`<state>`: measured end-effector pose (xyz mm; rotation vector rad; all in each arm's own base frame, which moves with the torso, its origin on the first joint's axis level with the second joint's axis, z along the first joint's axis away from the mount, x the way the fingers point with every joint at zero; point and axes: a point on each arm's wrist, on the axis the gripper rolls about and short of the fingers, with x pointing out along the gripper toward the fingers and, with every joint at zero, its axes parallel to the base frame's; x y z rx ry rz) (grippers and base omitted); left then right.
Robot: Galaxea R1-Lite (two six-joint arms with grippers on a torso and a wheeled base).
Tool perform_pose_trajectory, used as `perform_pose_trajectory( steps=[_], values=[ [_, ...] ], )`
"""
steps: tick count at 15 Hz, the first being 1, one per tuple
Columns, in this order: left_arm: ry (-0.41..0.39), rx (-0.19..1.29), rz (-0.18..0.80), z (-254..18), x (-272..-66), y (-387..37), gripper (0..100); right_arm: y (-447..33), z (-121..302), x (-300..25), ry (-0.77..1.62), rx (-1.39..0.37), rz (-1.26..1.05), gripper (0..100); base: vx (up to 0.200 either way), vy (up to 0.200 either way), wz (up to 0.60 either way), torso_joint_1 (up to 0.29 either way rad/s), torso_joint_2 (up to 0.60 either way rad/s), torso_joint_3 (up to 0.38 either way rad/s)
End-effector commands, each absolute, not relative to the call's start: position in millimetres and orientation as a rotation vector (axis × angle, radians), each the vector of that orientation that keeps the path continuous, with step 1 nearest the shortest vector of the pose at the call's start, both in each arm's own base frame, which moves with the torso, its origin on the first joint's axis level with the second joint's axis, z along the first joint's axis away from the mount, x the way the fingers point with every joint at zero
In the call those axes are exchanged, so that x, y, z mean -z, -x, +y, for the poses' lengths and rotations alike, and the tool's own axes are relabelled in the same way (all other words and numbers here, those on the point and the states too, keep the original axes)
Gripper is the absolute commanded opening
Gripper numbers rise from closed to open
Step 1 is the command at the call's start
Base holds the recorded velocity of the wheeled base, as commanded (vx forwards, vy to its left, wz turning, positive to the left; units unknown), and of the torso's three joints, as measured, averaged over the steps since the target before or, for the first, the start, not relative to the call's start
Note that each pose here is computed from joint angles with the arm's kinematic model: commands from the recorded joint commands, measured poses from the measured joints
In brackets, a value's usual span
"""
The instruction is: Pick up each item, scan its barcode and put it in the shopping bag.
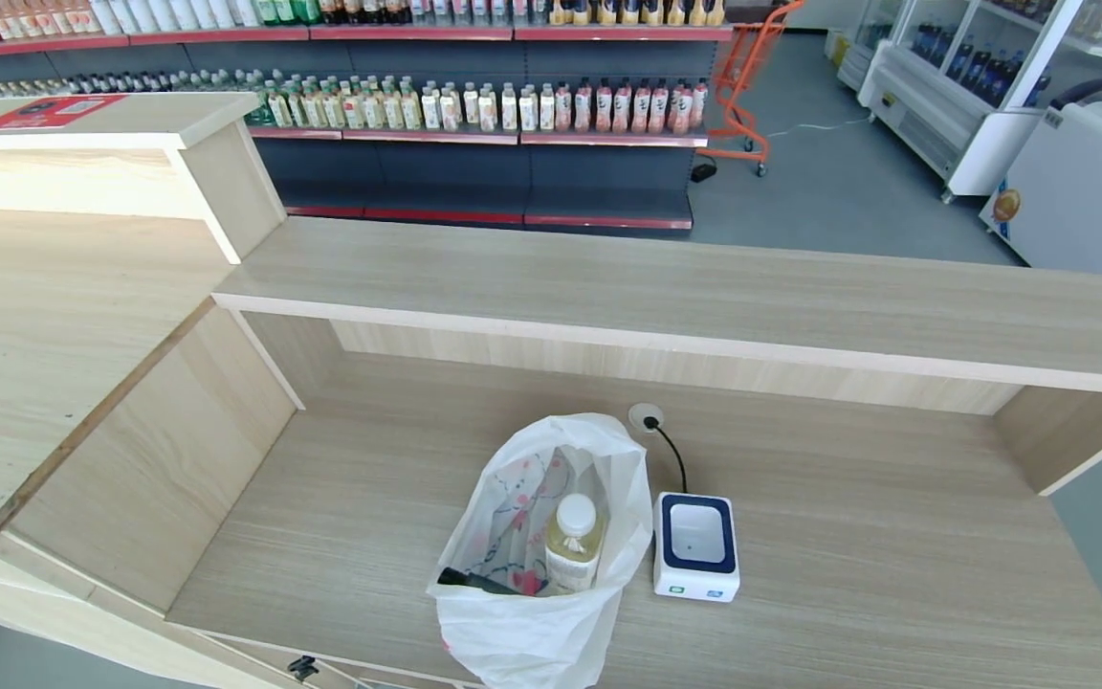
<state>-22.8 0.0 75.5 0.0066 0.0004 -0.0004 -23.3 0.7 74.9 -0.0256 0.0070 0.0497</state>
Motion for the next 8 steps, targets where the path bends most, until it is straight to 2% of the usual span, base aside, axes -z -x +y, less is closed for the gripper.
perform_pose_trajectory(
  steps=[1,8],
  values=[
    [-0.006,0.0,0.0,0.0,-75.5,22.8,100,23.1,0.8,-74.9,0.026,-0.049,0.01,0,0.0,0.0,0.0,0.0,0.0,0.0],
    [-0.006,0.0,0.0,0.0,-75.5,22.8,100,23.1,0.8,-74.9,0.027,-0.051,0.01,0,0.0,0.0,0.0,0.0,0.0,0.0]
  ],
)
